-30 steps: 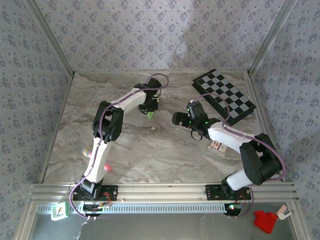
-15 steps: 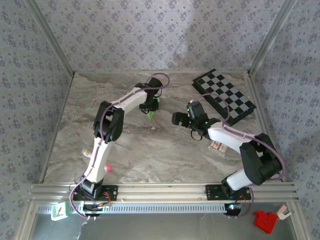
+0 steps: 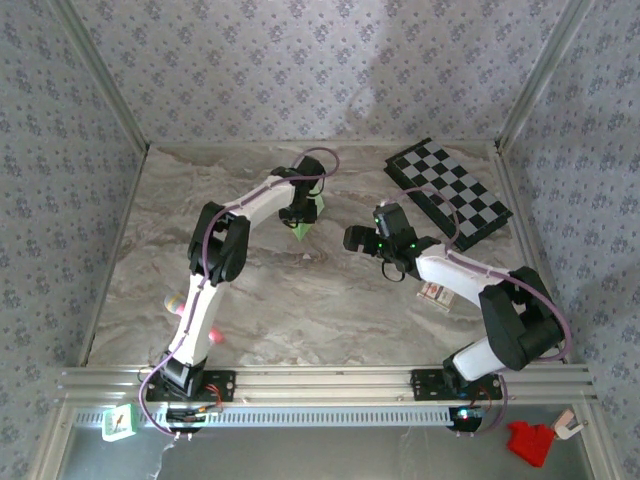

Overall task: Fold a paper plane with a square sheet of paper (pick it up from the middle)
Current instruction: Move the paper plane to the center of the table, then reset both arms

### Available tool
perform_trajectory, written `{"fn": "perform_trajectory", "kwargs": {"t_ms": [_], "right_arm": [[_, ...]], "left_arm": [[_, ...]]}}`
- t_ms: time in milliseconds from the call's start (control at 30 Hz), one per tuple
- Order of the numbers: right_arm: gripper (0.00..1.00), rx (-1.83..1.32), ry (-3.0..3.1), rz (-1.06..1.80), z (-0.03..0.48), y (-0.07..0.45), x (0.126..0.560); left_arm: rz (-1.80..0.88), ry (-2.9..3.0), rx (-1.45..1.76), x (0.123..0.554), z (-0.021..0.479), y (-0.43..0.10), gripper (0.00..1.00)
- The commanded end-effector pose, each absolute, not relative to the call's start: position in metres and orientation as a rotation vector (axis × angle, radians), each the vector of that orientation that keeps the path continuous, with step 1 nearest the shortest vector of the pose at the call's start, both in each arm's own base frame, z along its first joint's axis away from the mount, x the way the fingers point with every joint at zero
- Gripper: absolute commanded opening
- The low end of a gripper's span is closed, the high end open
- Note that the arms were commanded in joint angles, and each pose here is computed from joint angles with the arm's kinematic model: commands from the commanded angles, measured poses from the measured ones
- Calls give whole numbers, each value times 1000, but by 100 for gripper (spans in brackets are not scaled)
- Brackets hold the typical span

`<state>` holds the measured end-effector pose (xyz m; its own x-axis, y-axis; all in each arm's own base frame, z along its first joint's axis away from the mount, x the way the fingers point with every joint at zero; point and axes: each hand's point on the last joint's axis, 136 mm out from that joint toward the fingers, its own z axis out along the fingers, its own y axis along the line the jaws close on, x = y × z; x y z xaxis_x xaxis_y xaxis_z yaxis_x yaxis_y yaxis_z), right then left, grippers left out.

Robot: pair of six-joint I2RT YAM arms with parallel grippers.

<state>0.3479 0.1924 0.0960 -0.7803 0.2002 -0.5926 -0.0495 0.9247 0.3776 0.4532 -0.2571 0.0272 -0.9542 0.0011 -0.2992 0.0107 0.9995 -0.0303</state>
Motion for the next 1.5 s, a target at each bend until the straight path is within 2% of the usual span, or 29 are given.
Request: {"fn": "perform_trajectory", "kwargs": {"t_ms": [0, 200, 433, 1167, 1333, 1467], "right_arm": [[99, 128, 2423, 503, 98, 188, 343], [99, 133, 2424, 502, 97, 187, 344], [99, 135, 2423, 508, 98, 187, 344], [99, 165, 2396, 491, 110, 180, 346], [100, 143, 2342, 441, 139, 171, 352], [100, 107, 2264, 347, 180, 155, 356]], "left_arm": [[15, 2897, 17, 442, 3, -256, 43], [7, 2902, -2, 442, 1, -257, 48], [-20, 2890, 5, 443, 11, -260, 46], [-158, 2690, -73, 456, 126, -265, 51], [-173, 2606, -62, 455, 173, -256, 56], [-163, 2465, -77, 451, 226, -237, 66]]}}
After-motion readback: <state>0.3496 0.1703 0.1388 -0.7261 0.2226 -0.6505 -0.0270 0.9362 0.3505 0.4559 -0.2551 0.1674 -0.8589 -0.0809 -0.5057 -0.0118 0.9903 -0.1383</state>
